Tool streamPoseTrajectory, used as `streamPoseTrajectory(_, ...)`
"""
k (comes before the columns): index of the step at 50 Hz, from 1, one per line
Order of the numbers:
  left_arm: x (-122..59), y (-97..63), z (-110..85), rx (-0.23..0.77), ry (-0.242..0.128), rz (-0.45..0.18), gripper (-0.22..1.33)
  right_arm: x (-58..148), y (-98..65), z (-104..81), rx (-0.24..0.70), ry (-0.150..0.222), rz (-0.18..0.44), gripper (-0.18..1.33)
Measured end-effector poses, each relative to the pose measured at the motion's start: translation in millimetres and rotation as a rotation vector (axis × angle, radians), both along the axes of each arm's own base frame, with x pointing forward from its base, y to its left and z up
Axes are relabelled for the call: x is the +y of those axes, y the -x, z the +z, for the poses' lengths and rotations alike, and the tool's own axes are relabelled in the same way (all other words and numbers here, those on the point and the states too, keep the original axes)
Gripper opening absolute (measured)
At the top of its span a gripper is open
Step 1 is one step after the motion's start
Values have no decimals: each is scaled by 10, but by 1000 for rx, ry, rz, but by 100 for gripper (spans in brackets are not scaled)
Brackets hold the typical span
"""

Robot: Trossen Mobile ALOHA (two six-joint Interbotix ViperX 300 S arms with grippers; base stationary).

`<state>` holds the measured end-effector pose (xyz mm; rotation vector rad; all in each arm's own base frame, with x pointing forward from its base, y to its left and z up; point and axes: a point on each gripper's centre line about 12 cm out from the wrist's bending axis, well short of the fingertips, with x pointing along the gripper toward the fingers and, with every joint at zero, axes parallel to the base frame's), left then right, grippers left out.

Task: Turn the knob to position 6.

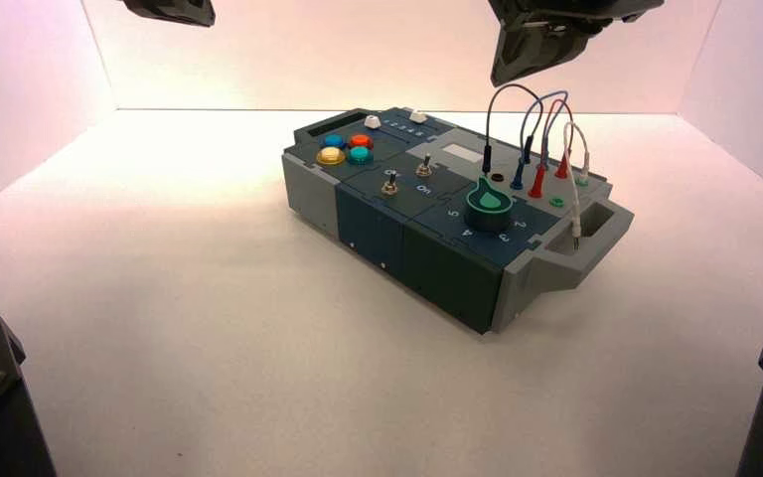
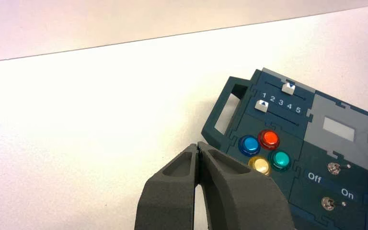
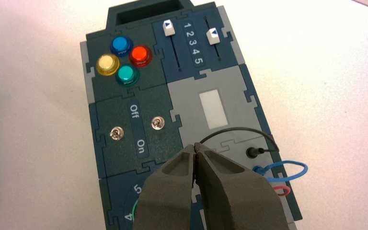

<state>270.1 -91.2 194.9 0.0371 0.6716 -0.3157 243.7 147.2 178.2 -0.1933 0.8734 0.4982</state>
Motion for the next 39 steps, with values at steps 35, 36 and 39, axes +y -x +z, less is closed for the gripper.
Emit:
streamPoseTrajectory(35,3,-14,56,-38,7,7,-17,42,-68,-85,38,20,-1,-14)
streamPoseTrajectory(36,2,-18,63,-41,8,7,-16,46,-66,-89,39,21,1,-14)
streamPoseTrajectory(39,3,-15,58,-39,7,7,-17,44,-70,-103,44,22,-2,-14)
